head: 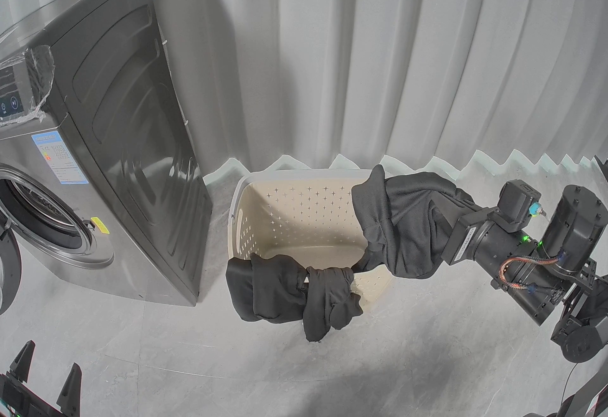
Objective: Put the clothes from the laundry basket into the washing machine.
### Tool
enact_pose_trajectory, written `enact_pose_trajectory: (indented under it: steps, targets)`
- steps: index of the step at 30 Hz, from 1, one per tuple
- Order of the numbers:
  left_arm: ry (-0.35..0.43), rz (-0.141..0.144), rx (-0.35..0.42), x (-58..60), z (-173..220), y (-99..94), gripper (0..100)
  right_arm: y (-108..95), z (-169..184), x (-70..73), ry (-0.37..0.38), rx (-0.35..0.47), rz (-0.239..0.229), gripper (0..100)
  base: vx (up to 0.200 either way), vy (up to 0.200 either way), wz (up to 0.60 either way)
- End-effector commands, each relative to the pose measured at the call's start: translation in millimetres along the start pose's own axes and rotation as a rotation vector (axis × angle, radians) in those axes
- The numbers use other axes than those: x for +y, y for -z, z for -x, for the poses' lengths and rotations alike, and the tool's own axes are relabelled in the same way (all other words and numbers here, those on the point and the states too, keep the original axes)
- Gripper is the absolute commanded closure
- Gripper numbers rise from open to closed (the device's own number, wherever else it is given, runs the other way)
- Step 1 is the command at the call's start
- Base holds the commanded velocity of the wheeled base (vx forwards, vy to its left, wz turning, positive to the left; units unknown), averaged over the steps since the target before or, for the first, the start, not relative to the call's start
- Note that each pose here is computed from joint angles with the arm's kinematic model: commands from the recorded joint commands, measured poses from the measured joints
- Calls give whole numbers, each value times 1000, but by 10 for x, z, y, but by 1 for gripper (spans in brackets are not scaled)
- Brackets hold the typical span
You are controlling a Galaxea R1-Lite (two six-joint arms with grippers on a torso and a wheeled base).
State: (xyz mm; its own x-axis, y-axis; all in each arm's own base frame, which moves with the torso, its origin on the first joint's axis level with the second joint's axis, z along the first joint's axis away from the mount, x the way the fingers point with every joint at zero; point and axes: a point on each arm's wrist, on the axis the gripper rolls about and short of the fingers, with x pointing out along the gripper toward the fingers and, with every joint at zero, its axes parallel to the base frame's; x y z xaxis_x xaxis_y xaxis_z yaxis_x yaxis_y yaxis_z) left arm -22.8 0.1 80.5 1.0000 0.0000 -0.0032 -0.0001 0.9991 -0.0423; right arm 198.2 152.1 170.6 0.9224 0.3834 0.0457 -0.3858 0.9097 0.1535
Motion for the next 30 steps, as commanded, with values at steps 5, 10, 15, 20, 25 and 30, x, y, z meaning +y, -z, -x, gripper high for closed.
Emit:
enact_pose_trajectory:
  steps: [5,10,15,20,25,30]
  targets:
    - [0,1,-3,2,3,44,0,30,17,2,-3,10,1,100,0,120,0]
    - [-1,1,-3,2,3,44,0,43,12,10,-6,14,-1,100,0,200,0]
    - [0,1,-3,2,3,44,0,52,12,24,-8,16,-1,100,0,200,0]
    - [0,2,-3,2,3,44,0,45,16,24,-9,15,-1,100,0,200,0]
    - [0,2,-3,2,3,44,0,44,17,28,-10,14,-2,100,0,200,0]
    - [0,2,-3,2,3,44,0,45,18,31,-12,14,-2,100,0,200,0]
